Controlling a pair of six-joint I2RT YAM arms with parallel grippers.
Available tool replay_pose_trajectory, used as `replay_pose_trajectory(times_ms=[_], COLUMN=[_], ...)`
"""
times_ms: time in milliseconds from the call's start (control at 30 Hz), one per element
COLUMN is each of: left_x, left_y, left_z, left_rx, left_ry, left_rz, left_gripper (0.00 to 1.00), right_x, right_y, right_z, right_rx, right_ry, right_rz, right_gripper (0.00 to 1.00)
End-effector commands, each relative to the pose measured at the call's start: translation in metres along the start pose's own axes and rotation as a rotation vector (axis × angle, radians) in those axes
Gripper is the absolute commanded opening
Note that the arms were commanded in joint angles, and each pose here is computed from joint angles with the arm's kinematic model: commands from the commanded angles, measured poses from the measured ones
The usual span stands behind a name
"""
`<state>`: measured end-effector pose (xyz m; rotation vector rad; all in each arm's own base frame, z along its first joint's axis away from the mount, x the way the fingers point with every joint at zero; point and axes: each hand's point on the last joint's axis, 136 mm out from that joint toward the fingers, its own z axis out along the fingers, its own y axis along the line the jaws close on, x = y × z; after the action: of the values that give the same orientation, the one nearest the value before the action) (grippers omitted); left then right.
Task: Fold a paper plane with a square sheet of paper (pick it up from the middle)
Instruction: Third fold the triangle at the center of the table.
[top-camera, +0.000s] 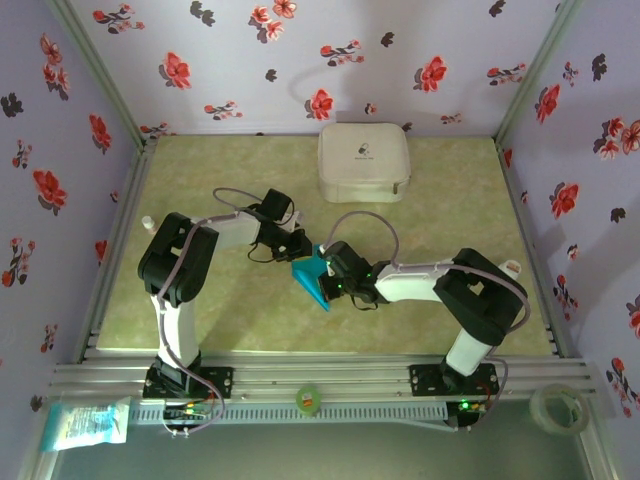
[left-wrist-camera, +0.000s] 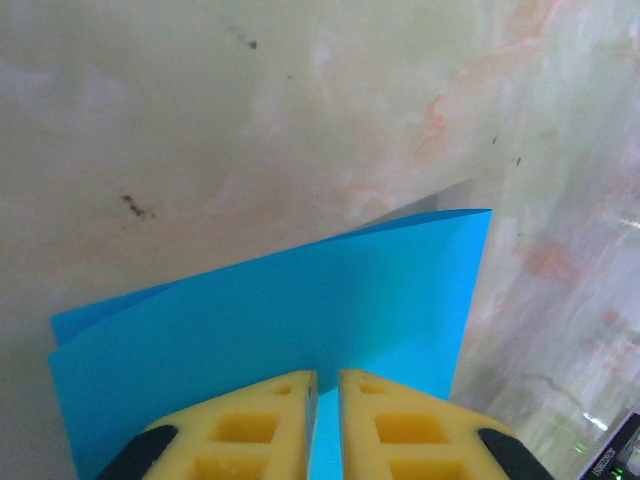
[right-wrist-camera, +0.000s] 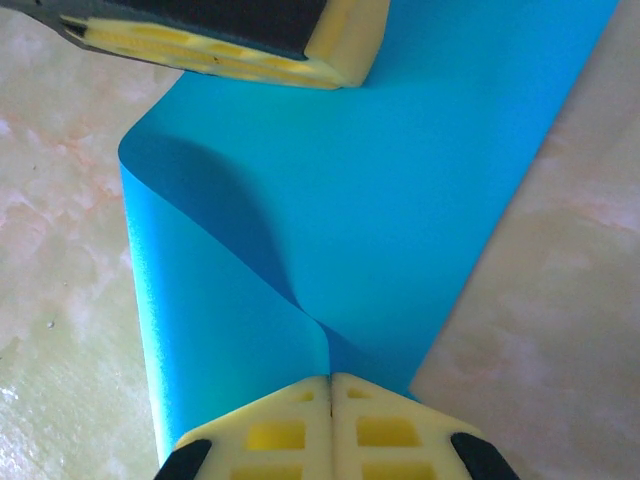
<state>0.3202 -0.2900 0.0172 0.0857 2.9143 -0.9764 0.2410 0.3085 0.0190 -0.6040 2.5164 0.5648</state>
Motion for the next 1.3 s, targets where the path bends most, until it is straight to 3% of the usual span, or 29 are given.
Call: replay_pose_trajectory(times_ms=[0,167,367,433,600,867,1267], left_x=[0.014,-0.003,-0.031,-0.028,-0.001,0.046,0.063], left_y=[0.013,-0.009,-0.039,-0.046,-0.051,-0.054,-0.04], left_z=[0.007,-0.008,-0.052,-0.064,-0.082,-0.074,-0.04], left_rx=[-0.057,-0.033,-0.023,0.007,0.136,0.345,0.358], left_ry=[0.054,0.016,-0.155,-0.196,-0.252,-0.225,-0.183], left_rz=[-0.015,0.03,0.073,0.066,0.013,-0.126,-0.232], left_gripper=[0.16,0.2,0.25,0.23,0.02,0.0,0.0], right_x=[0.004,0.004,0.001,0.0,0.0,-0.001,0.002], right_y=[-0.007,-0.007,-0.006,-0.007,-0.006,-0.006,-0.007], right_z=[0.005,0.004,0.004,0.003,0.003,0.003,0.004], right_rx=[0.029,0.028,0.028,0.03,0.025,0.021,0.027], right_ry=[0.027,0.024,0.015,0.008,-0.001,-0.007,0.004], right_rz=[0.021,0.022,0.027,0.028,0.037,0.04,0.032], right_gripper=[0.0,0.0,0.0,0.0,0.0,0.0,0.0])
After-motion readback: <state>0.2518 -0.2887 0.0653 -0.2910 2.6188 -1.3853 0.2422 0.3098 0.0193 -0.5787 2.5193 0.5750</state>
